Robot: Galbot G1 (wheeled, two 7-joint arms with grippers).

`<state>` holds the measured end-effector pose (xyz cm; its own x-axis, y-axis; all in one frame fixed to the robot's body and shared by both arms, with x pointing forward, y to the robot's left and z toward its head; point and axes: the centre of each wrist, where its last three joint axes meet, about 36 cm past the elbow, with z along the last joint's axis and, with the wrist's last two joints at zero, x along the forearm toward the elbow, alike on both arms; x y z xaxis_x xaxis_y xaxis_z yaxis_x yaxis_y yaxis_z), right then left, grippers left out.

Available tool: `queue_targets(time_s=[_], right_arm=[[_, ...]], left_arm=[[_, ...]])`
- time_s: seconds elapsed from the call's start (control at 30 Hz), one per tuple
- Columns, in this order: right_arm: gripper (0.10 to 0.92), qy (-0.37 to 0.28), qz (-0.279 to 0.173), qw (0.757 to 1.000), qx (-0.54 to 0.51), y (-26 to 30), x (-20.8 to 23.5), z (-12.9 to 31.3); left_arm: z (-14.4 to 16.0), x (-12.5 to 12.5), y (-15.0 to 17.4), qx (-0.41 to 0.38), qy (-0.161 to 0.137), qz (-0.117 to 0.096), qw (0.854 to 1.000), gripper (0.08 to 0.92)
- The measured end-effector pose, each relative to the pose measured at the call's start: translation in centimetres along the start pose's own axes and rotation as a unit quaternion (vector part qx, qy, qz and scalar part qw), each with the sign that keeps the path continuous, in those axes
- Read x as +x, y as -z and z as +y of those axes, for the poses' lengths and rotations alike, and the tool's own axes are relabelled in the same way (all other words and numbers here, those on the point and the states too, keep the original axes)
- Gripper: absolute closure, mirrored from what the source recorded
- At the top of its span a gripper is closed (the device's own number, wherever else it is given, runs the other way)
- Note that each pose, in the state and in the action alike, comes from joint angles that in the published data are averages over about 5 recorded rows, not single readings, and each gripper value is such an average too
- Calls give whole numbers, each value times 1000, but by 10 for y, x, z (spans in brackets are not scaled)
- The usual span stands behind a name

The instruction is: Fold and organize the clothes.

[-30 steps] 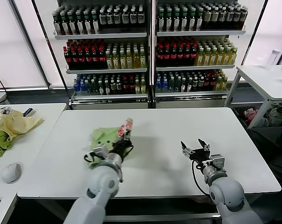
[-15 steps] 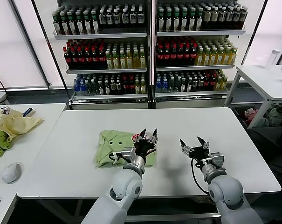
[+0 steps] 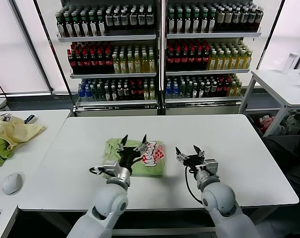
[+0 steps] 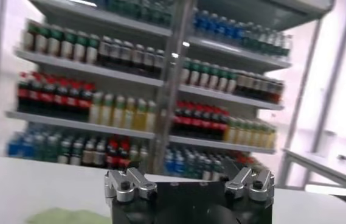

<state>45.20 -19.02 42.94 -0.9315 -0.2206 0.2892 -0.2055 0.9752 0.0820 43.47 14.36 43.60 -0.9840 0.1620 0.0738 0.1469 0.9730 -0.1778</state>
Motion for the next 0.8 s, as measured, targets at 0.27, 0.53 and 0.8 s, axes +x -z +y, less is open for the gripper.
queue_targets(time_s=[0.27, 0.53, 0.8], right_arm=[[200, 18, 28, 999, -12, -9, -33, 48], [211, 13, 58, 998, -5, -21, -59, 79], [409, 1, 80, 997, -1, -28, -70, 84]], left_arm=[[54, 19, 3, -22, 58, -9, 998, 177], [77, 35, 0, -30, 88, -5, 996, 177], [86, 42, -3, -36, 100, 0, 994, 177]])
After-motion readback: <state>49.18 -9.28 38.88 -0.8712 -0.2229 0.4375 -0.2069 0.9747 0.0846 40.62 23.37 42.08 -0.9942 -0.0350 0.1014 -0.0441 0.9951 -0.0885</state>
